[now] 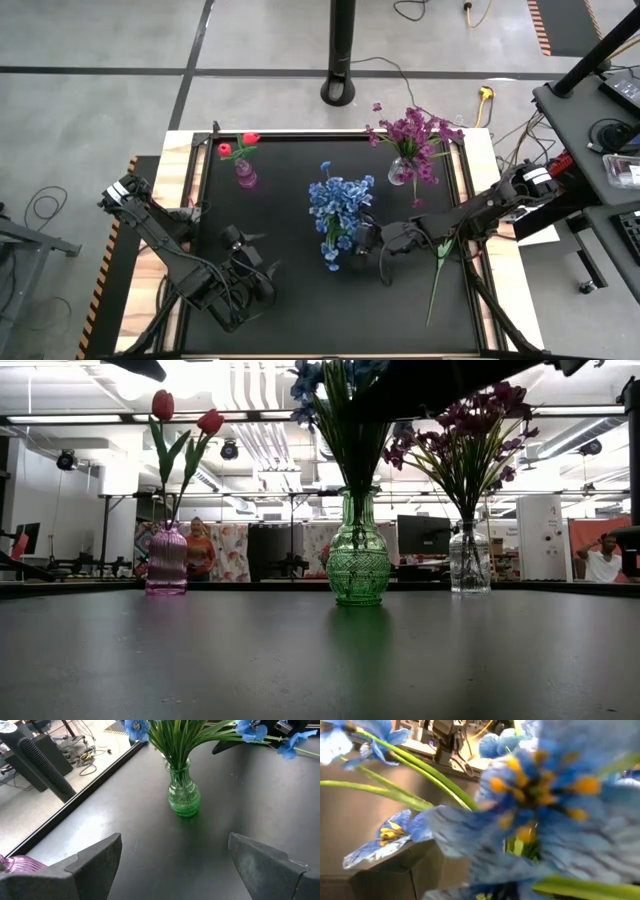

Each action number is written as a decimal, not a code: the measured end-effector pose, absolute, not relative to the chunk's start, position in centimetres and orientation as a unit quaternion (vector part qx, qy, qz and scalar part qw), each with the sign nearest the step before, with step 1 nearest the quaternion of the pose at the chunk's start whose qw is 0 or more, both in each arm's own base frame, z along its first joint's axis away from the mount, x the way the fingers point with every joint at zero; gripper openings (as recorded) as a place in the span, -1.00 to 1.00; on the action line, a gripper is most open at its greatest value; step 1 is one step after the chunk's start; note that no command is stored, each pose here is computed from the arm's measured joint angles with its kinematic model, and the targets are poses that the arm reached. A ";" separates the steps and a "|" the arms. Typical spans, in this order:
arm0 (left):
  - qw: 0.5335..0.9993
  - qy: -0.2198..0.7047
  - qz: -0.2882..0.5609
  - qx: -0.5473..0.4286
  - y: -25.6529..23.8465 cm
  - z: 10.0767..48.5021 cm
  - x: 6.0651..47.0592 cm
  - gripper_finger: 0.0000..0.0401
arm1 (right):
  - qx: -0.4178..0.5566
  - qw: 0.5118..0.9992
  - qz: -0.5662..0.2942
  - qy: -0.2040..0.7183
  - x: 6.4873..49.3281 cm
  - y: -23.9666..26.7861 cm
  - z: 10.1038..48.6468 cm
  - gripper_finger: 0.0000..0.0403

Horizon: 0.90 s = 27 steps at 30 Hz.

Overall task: Sort flowers into vase by color
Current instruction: Put the blue flowers into the green vase

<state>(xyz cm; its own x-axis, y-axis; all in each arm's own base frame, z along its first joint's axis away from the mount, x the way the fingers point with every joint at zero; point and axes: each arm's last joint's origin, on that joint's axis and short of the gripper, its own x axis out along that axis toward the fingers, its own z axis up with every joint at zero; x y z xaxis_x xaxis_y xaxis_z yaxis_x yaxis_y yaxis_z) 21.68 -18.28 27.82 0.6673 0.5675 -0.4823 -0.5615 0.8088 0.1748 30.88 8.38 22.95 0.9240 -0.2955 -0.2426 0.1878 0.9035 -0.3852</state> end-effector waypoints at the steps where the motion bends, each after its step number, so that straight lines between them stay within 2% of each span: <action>1: 0.913 0.266 0.309 0.006 -18.3 27.8 21.7 0.73 | -0.183 0.963 -0.126 0.154 30.9 8.4 23.1 0.41; 13: 0.913 0.267 0.308 0.000 -18.3 27.8 21.7 0.73 | -0.188 0.942 -0.128 0.245 31.3 8.9 24.8 0.40; 27: 0.909 0.286 0.302 -0.012 -18.4 27.7 21.7 0.73 | -0.181 0.928 -0.121 0.302 30.9 9.4 25.9 0.40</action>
<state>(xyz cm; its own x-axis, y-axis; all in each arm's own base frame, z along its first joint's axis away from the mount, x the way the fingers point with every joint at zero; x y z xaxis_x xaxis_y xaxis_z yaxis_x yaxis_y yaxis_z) 21.67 -18.38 27.70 0.6544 0.5418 -0.5274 -0.5557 0.8177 0.1506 30.92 9.39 25.93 0.7878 -0.3341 -0.5174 0.1153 0.9053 -0.4089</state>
